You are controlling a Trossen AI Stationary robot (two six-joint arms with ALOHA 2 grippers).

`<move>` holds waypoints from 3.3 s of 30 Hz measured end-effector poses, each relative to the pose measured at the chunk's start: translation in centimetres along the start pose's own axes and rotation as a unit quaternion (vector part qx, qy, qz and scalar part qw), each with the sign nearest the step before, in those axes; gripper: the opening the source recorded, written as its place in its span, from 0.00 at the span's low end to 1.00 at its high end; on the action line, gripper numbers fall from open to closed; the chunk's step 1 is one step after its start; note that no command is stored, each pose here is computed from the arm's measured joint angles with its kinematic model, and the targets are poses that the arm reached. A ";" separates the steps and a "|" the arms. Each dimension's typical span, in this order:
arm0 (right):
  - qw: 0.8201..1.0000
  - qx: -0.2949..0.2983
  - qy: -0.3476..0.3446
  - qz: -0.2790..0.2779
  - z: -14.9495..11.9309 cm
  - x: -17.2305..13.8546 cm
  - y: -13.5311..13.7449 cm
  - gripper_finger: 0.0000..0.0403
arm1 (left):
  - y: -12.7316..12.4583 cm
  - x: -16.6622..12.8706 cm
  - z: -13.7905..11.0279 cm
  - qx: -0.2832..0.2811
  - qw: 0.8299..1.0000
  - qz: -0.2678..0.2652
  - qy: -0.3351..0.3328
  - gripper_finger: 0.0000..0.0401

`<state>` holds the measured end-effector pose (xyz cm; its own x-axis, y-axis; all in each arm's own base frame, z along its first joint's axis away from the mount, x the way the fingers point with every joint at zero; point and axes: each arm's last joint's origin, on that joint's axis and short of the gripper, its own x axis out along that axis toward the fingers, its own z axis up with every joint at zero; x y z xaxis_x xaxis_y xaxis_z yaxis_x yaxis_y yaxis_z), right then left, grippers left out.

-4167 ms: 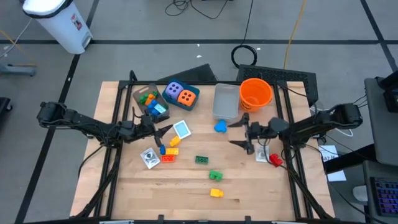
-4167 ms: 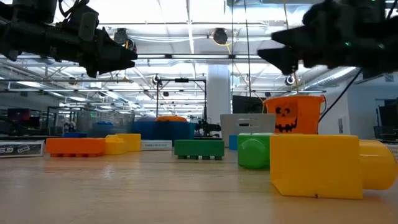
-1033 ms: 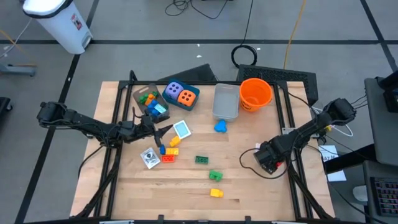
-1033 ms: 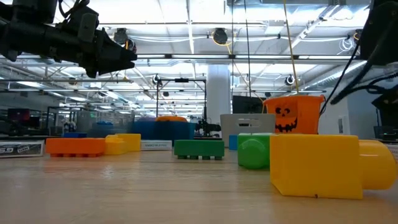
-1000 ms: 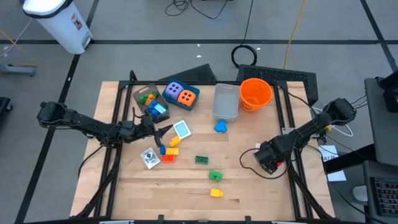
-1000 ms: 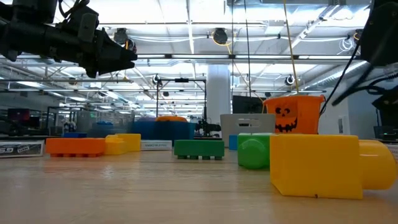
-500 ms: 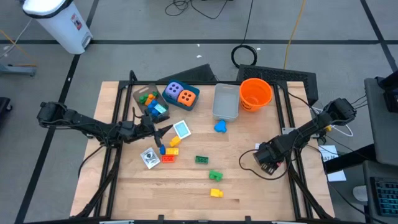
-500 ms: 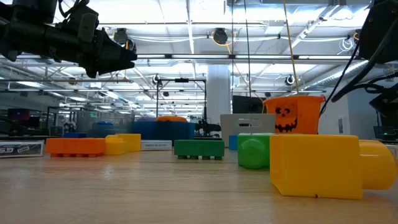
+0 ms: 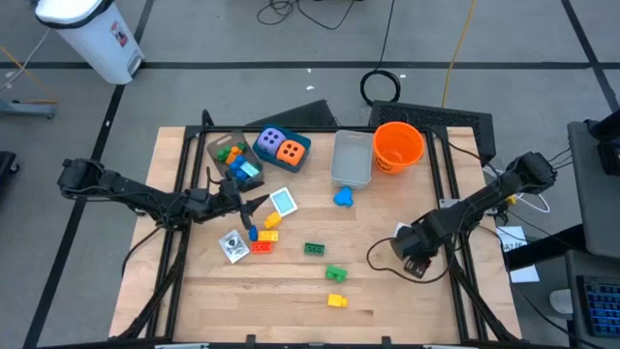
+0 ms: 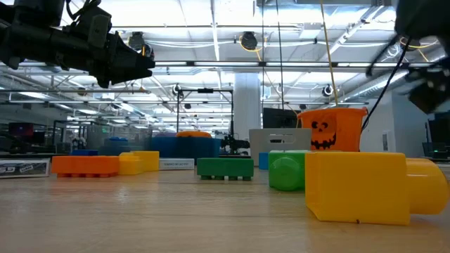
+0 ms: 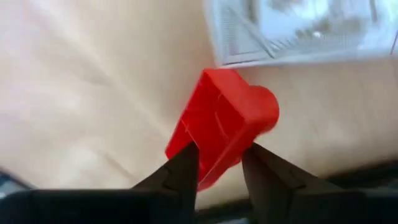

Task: Pick & Place Toys
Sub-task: Put the red game piece into the black bin

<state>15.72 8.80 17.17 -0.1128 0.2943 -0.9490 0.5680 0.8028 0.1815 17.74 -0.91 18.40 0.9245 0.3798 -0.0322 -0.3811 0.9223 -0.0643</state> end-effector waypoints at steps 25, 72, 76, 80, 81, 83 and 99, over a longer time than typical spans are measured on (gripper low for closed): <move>0.961 -0.173 -0.178 0.124 1.1 -3.3 3.2 0.04 | 0.0 0.0 0.3 -0.039 0.999 -0.001 -0.013 0.54; 0.748 -0.555 -0.364 0.027 -0.1 5.1 11.3 0.63 | -14.0 2.3 3.0 -0.083 0.959 -0.267 -0.041 0.54; 0.754 -0.553 -0.353 0.019 -0.1 5.8 10.6 0.63 | -15.9 3.9 2.8 -0.078 0.960 -0.267 -0.037 0.54; 0.765 -0.545 -0.343 0.018 -0.1 6.3 10.0 0.62 | -17.3 5.0 2.6 -0.073 0.960 -0.266 -0.037 0.54; 0.767 -0.545 -0.339 0.023 -0.1 6.3 10.0 0.61 | -17.5 5.2 2.5 -0.074 0.960 -0.266 -0.037 0.54; 0.769 -0.544 -0.335 0.033 -0.1 6.4 9.9 0.59 | -17.7 5.4 2.5 -0.073 0.961 -0.266 -0.036 0.54; 0.750 -0.545 -0.368 0.074 -0.1 6.9 9.4 0.32 | -17.7 5.6 2.5 -0.066 0.962 -0.264 -0.039 0.54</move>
<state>20.20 18.45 12.32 0.5933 0.3792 -0.7101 -0.5197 0.8540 0.0219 29.69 -14.95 21.82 0.9851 -0.1294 0.1136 0.1484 0.9728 -0.1781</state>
